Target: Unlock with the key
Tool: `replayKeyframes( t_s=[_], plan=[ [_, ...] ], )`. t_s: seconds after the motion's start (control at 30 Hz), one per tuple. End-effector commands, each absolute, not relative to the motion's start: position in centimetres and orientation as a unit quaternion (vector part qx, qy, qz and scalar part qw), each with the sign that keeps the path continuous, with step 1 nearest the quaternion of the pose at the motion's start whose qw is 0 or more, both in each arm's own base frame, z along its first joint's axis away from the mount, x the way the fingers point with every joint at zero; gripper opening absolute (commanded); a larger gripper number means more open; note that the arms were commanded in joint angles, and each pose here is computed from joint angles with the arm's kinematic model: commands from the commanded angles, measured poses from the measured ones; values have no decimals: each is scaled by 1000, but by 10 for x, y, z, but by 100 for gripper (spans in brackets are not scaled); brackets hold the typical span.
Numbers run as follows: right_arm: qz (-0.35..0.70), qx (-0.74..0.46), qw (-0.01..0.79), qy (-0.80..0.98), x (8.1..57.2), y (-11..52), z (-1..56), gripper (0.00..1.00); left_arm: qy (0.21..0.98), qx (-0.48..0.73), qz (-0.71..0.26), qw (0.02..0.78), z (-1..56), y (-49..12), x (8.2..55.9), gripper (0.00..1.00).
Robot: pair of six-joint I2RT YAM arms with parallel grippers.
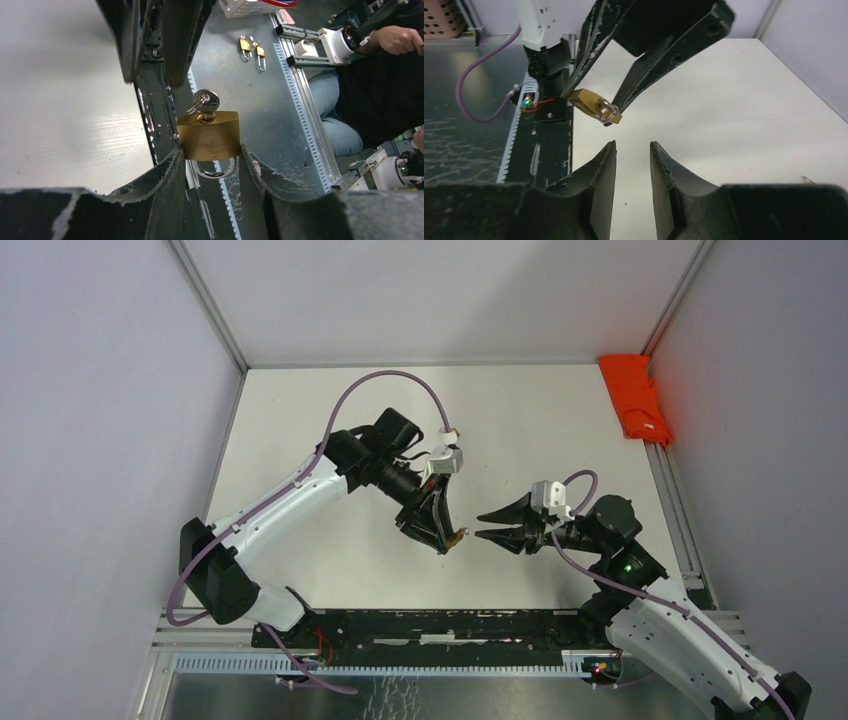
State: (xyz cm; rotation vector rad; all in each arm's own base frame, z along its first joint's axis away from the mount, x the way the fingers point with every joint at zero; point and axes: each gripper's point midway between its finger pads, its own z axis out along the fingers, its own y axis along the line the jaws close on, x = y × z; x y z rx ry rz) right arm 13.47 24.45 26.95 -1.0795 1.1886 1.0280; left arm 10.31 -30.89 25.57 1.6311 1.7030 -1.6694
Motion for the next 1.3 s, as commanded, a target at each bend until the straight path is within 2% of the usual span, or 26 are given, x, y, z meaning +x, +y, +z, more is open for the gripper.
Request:
replayKeyframes(
  t_s=[0.0,0.13,0.6,1.27],
  plan=[
    [453,-501,585,449,115,250,300,38,528,574,-610,140,286,-308,92,12],
    [453,-513,580,443,110,256,308,40,522,570,-621,130,284,-309,91,12],
    [458,-530,567,434,104,272,312,40,514,574,-623,133,287,-306,87,12],
    [449,-527,575,436,109,273,320,33,515,572,-626,128,284,-307,88,12]
  ],
)
